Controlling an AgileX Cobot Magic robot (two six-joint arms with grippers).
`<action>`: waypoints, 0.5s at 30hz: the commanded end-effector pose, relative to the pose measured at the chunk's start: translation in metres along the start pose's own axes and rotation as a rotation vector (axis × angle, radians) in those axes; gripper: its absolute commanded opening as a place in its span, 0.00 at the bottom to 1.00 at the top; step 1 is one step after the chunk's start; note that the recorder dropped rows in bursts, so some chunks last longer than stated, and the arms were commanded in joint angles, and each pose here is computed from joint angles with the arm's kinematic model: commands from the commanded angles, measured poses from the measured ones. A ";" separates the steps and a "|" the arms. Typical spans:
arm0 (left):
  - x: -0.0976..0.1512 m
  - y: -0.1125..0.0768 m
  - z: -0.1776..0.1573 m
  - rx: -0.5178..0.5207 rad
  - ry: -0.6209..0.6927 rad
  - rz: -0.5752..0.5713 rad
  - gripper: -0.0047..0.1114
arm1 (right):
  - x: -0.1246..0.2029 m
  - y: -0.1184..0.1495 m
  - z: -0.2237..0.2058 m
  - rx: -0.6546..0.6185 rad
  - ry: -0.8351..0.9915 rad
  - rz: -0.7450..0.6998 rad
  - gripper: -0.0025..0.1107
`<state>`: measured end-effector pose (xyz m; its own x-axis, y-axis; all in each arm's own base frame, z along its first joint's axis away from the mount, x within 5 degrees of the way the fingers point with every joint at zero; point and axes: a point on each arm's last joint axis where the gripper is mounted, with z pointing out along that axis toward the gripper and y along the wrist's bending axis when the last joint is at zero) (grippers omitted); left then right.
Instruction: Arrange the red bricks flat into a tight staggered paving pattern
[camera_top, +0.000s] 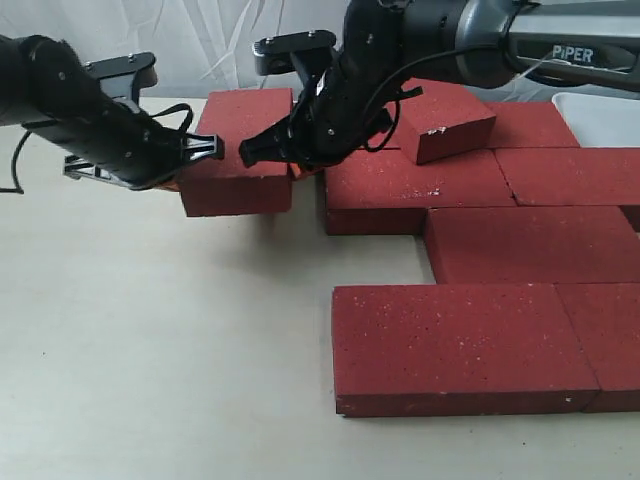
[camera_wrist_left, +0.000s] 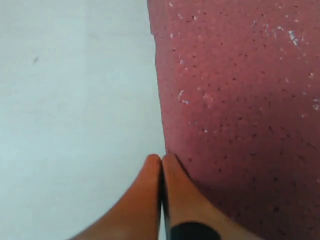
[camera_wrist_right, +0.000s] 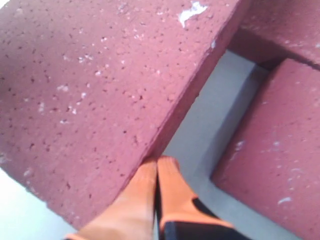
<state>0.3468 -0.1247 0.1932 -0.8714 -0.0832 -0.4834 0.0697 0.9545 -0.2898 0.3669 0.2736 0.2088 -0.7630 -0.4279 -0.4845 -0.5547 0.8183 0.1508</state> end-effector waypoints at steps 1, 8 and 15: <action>0.022 -0.001 -0.024 0.022 -0.007 -0.033 0.04 | 0.006 0.048 -0.003 -0.094 0.024 -0.022 0.01; 0.068 0.016 -0.035 -0.013 0.059 -0.037 0.04 | 0.022 0.087 -0.002 -0.126 0.110 -0.075 0.01; 0.109 0.034 -0.047 -0.042 0.036 -0.099 0.04 | 0.037 0.094 0.005 -0.120 0.172 -0.098 0.01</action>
<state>0.2417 -0.0863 0.1680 -0.9149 -0.1082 -0.3888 -0.0066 0.9673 -0.2536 0.2962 0.3250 0.2002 -0.7256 -0.6152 -0.3084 -0.6751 0.7231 0.1461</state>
